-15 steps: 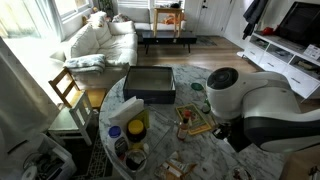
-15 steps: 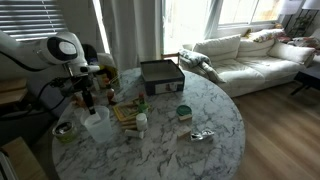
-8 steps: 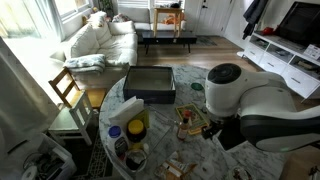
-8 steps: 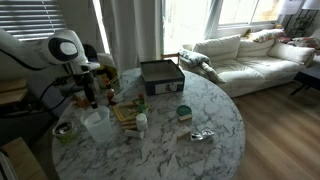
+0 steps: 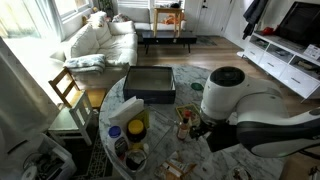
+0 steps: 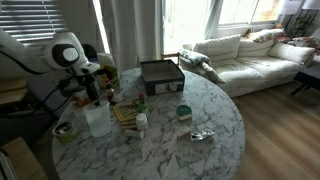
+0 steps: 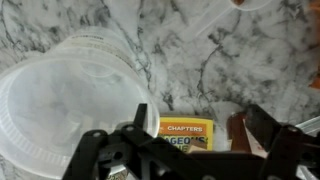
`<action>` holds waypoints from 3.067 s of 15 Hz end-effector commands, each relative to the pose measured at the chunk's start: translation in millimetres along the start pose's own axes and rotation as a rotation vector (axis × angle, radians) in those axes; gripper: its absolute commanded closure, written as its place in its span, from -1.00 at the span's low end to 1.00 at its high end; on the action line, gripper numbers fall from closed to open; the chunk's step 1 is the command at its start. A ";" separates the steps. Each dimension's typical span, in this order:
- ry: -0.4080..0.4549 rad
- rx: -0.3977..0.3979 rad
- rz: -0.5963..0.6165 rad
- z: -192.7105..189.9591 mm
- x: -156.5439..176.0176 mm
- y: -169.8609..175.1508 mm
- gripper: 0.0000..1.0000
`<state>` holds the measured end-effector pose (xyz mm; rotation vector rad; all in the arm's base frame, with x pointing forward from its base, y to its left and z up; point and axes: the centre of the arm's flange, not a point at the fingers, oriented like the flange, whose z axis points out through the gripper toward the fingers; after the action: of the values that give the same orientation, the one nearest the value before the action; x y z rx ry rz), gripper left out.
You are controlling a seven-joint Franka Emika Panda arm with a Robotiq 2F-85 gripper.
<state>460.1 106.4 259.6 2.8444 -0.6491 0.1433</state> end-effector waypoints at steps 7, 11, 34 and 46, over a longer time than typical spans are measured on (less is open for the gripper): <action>0.030 0.087 0.095 25.6 -2.1 -15.3 -1.00; -0.028 0.152 0.272 2.0 12.5 -12.1 -1.00; -0.387 0.116 1.051 13.5 42.9 146.0 -1.00; -0.380 0.207 1.220 73.1 38.4 142.8 -1.00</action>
<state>436.2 -55.6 241.0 2.1957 -2.4193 -0.1549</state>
